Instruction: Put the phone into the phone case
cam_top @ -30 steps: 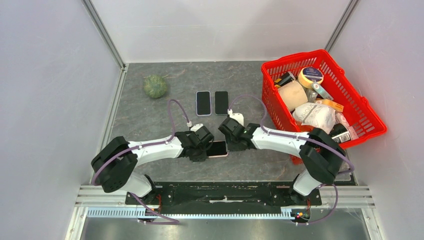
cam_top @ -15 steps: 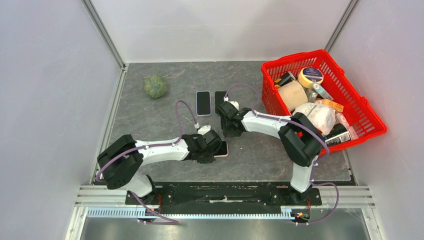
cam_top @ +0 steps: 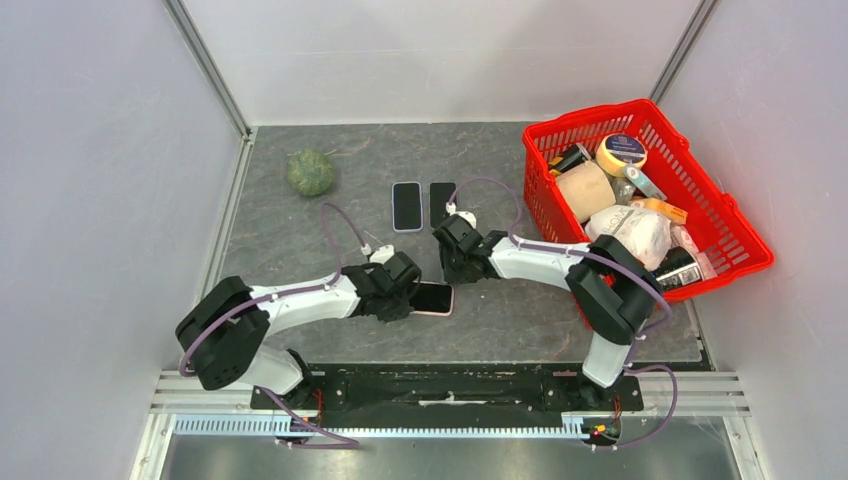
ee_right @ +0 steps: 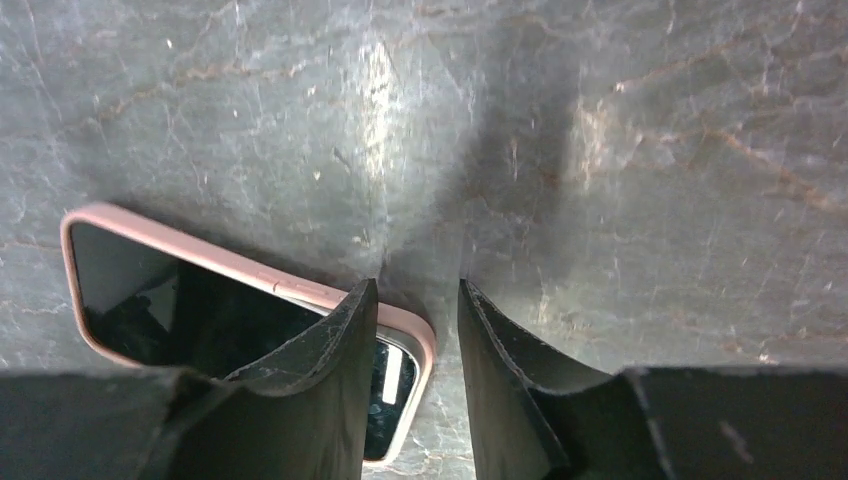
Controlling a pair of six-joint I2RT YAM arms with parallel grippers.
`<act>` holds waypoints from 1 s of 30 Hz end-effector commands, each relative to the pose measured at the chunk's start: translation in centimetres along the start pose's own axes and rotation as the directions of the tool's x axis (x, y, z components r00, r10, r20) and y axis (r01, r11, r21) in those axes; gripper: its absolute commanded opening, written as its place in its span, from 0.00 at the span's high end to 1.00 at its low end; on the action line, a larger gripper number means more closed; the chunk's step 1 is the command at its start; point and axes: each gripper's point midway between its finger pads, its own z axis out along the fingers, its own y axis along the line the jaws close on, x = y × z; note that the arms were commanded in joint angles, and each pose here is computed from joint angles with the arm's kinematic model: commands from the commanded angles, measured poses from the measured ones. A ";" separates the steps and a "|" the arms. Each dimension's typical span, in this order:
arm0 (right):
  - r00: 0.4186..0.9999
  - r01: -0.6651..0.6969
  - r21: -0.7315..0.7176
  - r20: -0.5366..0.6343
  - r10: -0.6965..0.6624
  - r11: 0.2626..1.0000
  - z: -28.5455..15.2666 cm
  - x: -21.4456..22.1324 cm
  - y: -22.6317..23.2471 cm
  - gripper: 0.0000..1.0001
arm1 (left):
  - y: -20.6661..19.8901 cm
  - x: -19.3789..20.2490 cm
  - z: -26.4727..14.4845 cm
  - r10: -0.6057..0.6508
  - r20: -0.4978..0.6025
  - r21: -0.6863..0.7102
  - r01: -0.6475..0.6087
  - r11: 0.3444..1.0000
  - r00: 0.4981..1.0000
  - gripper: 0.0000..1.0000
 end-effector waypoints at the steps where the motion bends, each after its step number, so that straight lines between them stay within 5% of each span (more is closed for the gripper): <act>1: 0.991 0.047 -0.063 -0.125 -0.055 0.997 -2.1 6.9 1.4 0.57 | 5.7 -3.3 0.9 -0.052 0.116 -0.175 0.072 0.982 0.992 0.92; 7: 0.985 0.056 -0.132 -0.154 -0.076 0.990 -3.6 10.7 3.3 0.58 | 5.3 -5.3 1.5 -0.071 0.126 -0.156 0.090 0.984 0.989 0.86; 16: 0.994 -0.002 -0.128 -0.106 -0.011 0.992 -5.2 8.7 1.3 0.57 | 2.6 -5.5 1.6 -0.028 0.061 -0.053 0.031 0.998 0.998 0.79; 30: 0.994 0.007 -0.284 -0.106 -0.038 0.959 -5.0 8.3 4.1 0.54 | 2.2 -2.5 0.8 -0.062 -0.006 0.057 0.062 0.996 0.998 0.78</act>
